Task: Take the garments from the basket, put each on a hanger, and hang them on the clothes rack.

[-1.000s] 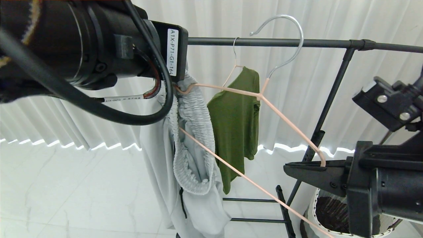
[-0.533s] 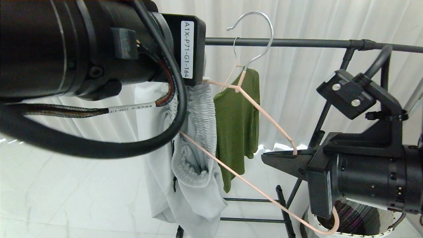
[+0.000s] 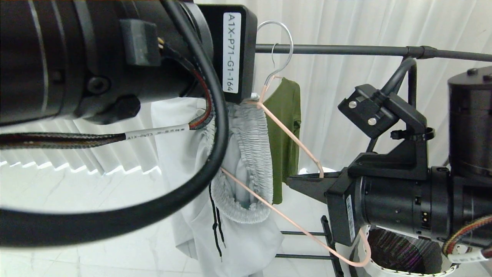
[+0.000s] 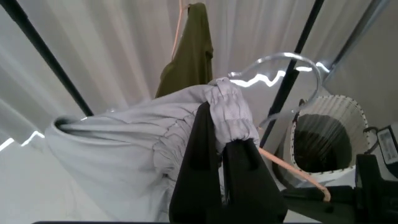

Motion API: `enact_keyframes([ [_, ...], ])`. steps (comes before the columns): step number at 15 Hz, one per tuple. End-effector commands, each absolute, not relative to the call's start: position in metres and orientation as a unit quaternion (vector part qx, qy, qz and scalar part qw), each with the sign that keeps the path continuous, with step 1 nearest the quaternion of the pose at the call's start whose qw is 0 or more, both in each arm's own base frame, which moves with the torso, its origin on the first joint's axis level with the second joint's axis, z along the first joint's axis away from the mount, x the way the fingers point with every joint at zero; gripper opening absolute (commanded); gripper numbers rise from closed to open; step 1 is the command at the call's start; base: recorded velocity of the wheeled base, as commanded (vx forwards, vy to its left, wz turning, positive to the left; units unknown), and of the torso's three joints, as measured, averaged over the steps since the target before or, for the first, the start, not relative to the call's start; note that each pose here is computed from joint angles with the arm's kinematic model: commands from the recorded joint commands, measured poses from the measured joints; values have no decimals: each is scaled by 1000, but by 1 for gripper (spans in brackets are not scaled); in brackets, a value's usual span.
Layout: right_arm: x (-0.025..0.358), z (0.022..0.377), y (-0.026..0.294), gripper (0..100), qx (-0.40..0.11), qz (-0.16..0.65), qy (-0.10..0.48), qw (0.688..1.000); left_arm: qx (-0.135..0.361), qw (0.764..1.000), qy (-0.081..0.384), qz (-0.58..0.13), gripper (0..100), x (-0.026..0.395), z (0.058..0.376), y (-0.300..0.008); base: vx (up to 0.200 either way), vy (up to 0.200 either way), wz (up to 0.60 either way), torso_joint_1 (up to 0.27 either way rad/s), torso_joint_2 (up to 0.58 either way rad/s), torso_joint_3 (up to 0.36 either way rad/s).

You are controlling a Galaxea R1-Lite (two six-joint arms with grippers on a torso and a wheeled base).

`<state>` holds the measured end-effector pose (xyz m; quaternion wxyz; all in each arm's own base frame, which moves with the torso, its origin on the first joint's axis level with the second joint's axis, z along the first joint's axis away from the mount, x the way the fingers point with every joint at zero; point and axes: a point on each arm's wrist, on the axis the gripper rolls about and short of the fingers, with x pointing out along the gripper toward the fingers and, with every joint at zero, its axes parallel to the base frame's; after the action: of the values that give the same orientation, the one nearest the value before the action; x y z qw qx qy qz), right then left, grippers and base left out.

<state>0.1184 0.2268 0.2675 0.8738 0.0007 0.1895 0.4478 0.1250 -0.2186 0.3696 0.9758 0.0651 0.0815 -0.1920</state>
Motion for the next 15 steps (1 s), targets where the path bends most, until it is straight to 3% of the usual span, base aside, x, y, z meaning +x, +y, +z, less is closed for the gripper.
enact_keyframes([
  [1,117,271,224,0,3,448,182,875,72,975,85,-190,0,125,366,-218,0,0,0,0,0,0],
  [5,122,279,212,0,-26,443,137,886,110,969,92,-201,0,121,355,-219,0,0,0,0,0,0],
  [9,124,288,213,0,-17,446,95,890,136,965,97,-204,0,117,348,-215,0,0,0,0,0,0],
  [12,125,291,213,0,-11,446,77,892,193,954,103,-206,0,114,332,-206,0,0,0,0,0,0],
  [15,125,295,214,0,-1,447,59,893,185,956,95,-207,0,115,333,-209,0,0,0,0,0,0],
])
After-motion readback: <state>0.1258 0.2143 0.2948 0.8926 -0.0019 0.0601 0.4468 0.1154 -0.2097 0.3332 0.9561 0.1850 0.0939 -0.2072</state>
